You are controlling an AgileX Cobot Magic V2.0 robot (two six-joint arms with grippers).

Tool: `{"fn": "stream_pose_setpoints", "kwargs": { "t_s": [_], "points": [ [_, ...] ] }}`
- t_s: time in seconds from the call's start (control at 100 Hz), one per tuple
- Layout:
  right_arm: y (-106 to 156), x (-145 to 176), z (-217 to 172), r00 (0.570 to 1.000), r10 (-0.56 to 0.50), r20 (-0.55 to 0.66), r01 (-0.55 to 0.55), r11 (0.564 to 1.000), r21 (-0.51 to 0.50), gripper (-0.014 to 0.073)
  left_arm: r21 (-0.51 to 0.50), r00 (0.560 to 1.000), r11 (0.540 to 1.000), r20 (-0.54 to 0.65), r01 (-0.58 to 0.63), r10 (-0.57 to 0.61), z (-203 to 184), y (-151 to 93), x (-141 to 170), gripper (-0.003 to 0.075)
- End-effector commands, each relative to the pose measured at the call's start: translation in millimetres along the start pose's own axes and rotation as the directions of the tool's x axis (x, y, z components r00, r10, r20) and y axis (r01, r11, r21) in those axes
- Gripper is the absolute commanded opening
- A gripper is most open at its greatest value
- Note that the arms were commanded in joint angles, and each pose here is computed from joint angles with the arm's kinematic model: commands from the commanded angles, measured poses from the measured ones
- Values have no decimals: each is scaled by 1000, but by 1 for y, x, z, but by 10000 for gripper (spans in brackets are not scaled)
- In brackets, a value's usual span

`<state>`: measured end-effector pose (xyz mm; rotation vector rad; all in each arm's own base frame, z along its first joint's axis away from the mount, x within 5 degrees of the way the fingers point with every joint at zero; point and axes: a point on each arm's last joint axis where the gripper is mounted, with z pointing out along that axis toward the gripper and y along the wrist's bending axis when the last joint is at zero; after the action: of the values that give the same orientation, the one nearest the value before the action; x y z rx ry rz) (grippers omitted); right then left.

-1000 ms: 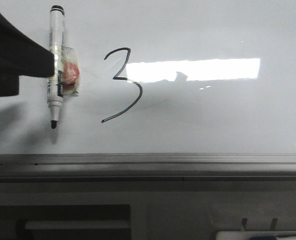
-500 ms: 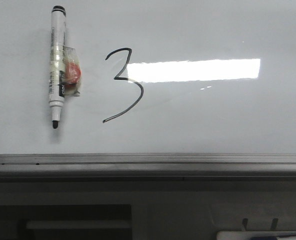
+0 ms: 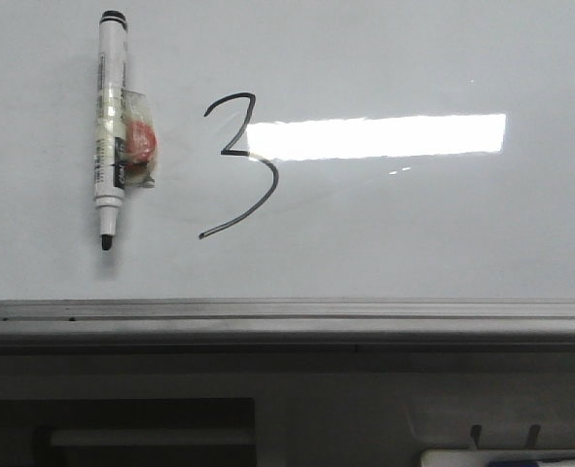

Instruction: Write number 3 on whiteboard

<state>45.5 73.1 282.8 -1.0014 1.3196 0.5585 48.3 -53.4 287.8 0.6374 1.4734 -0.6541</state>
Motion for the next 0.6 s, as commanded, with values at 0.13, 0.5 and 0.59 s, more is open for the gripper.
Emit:
{"fn": "stream_pose_setpoints", "kwargs": {
  "t_s": [0.13, 0.5, 0.59],
  "points": [
    [-1, -2, 0, 998, -6, 57, 5, 1000, 21, -49, -15, 996, 1000, 86, 10, -8, -1, 1, -14, -21],
    [-1, -2, 0, 999, -6, 53, 5, 1000, 19, -49, -15, 996, 1000, 86, 10, -8, -1, 1, -14, -21],
    [-1, -2, 0, 999, -6, 53, 5, 1000, 19, -49, -15, 997, 1000, 80, 10, -9, 0, 1, -12, -21]
  ]
}}
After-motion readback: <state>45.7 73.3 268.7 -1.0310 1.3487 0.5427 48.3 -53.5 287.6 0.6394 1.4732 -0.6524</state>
